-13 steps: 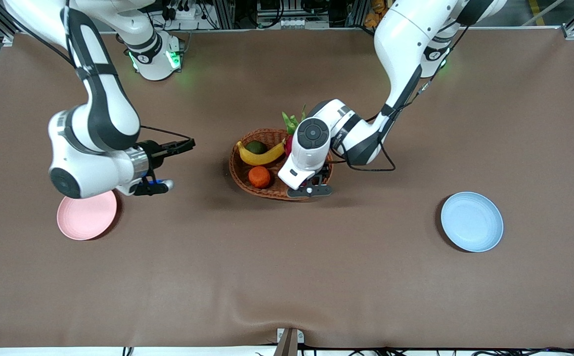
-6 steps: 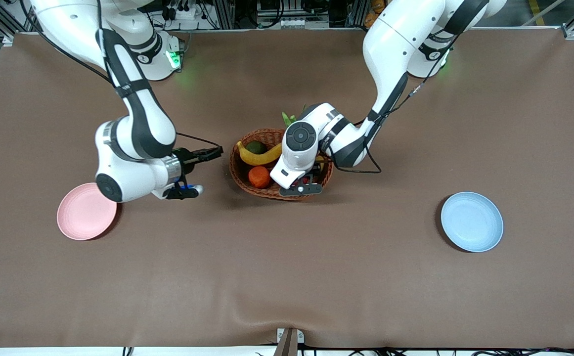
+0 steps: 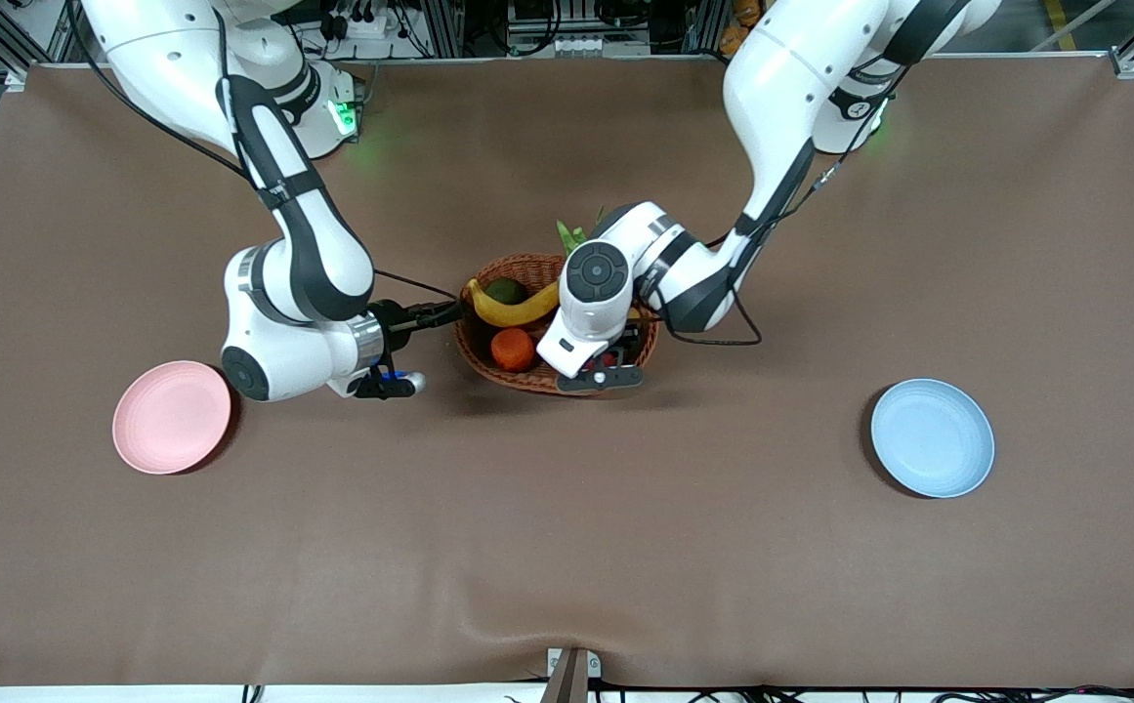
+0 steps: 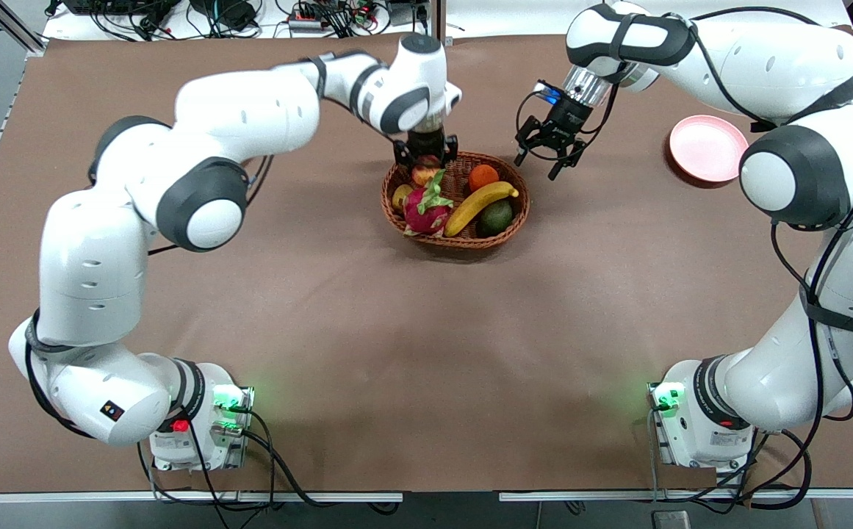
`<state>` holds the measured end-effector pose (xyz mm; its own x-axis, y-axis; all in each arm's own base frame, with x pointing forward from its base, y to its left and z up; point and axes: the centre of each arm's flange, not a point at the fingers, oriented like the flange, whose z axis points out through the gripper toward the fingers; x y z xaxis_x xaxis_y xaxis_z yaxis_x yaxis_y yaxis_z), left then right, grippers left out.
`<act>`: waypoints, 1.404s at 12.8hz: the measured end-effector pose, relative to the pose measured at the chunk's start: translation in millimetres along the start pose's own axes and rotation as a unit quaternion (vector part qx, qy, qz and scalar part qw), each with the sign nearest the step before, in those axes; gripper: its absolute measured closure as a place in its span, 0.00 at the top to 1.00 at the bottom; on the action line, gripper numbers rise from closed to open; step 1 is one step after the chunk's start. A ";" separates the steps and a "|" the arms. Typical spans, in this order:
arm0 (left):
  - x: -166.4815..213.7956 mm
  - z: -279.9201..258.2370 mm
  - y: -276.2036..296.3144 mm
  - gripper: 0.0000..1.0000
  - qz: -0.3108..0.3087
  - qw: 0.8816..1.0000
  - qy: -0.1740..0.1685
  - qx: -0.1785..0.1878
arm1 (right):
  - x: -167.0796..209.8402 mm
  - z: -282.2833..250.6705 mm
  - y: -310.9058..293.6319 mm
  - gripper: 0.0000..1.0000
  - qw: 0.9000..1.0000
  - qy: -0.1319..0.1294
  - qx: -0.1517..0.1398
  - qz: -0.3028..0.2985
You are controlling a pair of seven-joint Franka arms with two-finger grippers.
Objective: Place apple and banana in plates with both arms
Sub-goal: 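Grasp the red apple with the left gripper while the right gripper grasps the banana, then carry the apple to the blue plate while the right gripper holds the banana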
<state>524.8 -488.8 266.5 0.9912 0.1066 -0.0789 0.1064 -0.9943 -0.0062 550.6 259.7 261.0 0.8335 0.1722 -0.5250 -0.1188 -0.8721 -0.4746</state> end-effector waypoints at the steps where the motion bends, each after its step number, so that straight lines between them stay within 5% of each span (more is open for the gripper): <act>1: 7.1 -38.1 -12.2 0.79 -0.009 1.000 0.003 0.004 | 1.3 5.8 -3.3 1.00 1.000 0.001 0.000 -0.001; 4: 37.4 -159.0 -91.9 0.79 -0.027 0.999 0.013 0.012 | 6.7 25.9 -14.2 1.00 1.000 0.006 0.004 -0.002; 7: 88.4 -207.4 -202.4 0.79 -0.015 1.000 0.013 0.015 | 13.1 56.0 -17.2 0.93 1.000 -0.006 0.002 0.002; 9: 119.6 -203.4 -267.5 0.79 -0.021 1.000 0.003 0.016 | 16.2 70.1 -20.8 0.76 1.000 -0.006 0.002 0.004; 12: 152.4 -183.0 -357.7 0.79 -0.002 1.000 -0.020 0.016 | 16.9 69.3 -20.8 0.68 1.000 -0.004 0.002 0.005; 14: 169.2 -165.8 -411.4 0.79 0.004 0.999 -0.032 0.011 | 17.2 67.8 -22.1 0.49 1.000 -0.002 0.005 0.007; 18: 192.4 -127.4 -464.4 0.79 0.007 0.999 -0.033 0.000 | 17.0 60.4 -25.8 0.39 1.000 0.002 0.011 0.015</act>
<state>676.2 -6.3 381.2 0.9851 0.0927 -0.1448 0.0928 -0.9957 -0.0055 535.2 312.8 221.6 0.8309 0.1443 -0.5374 -0.1564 -0.8663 -0.4744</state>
